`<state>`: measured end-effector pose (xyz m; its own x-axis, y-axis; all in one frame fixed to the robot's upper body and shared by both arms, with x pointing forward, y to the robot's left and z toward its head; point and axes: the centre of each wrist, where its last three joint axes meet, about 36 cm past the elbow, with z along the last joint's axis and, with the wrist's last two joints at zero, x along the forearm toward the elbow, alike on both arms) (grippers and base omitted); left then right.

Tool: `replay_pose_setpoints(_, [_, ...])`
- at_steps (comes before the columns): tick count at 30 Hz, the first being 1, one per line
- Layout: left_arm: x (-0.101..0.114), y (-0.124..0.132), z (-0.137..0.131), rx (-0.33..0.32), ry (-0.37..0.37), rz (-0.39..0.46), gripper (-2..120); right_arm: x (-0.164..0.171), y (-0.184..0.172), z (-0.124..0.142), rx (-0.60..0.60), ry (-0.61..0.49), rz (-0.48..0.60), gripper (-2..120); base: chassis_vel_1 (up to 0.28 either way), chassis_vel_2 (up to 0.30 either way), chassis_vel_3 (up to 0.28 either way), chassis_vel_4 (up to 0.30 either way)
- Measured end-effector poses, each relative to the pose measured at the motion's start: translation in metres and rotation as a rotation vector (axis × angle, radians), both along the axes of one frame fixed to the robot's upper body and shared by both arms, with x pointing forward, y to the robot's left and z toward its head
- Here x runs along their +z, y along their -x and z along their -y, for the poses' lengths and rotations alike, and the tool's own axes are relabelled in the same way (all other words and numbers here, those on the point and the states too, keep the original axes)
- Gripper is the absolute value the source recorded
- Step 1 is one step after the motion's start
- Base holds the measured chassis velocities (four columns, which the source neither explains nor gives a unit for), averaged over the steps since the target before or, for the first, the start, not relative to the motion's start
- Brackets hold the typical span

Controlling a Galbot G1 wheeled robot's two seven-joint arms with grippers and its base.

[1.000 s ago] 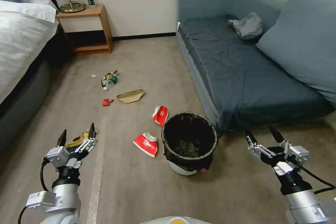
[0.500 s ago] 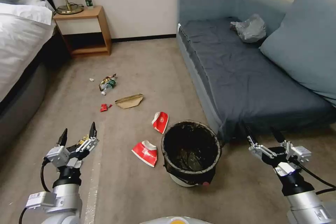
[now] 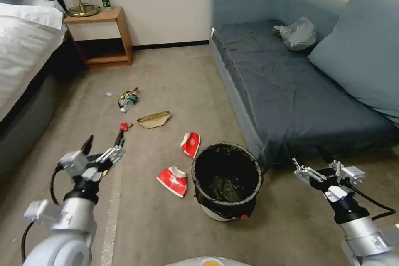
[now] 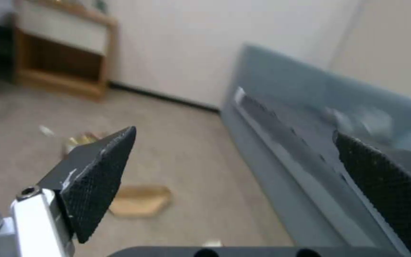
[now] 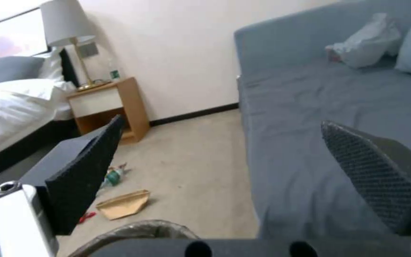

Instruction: Pick up the trash can from the floor.

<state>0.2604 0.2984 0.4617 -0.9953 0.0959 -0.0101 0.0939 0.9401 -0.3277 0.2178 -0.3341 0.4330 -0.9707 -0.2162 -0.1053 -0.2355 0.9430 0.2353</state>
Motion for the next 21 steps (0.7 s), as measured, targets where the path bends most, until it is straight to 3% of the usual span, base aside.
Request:
replay_pose_setpoints(6, [-0.013,-0.019,-0.006,-0.07,0.006,-0.074,100,0.005,0.005,0.002,-0.028,0.004,0.008,100,0.0,0.0,0.0,0.0])
replay_pose_setpoints(8, [-0.018,-0.048,-0.005,-0.169,0.042,-0.15,100,0.008,0.01,0.005,-0.055,0.009,0.01,100,0.0,0.0,0.0,0.0])
replay_pose_setpoints(9, [-0.018,-0.048,-0.005,-0.169,0.042,-0.15,100,0.008,0.01,0.005,-0.055,0.009,0.01,100,0.0,0.0,0.0,0.0])
replay_pose_setpoints(11, [-0.012,-0.066,-0.002,-0.273,0.045,-0.197,100,0.007,0.015,0.006,-0.082,0.007,0.006,100,0.0,0.0,0.0,0.0])
replay_pose_setpoints(12, [-0.012,-0.066,-0.002,-0.273,0.045,-0.197,100,0.007,0.015,0.006,-0.082,0.007,0.006,100,0.0,0.0,0.0,0.0])
replay_pose_setpoints(14, [-0.007,-0.08,0.003,-0.37,0.033,-0.238,100,0.005,0.019,0.005,-0.106,0.007,0.003,100,0.0,0.0,0.0,0.0])
replay_pose_setpoints(21, [-0.014,-0.108,0.02,-0.491,0.011,-0.322,100,0.0,0.024,0.001,-0.152,0.002,-0.001,100,0.0,0.0,0.0,0.0])
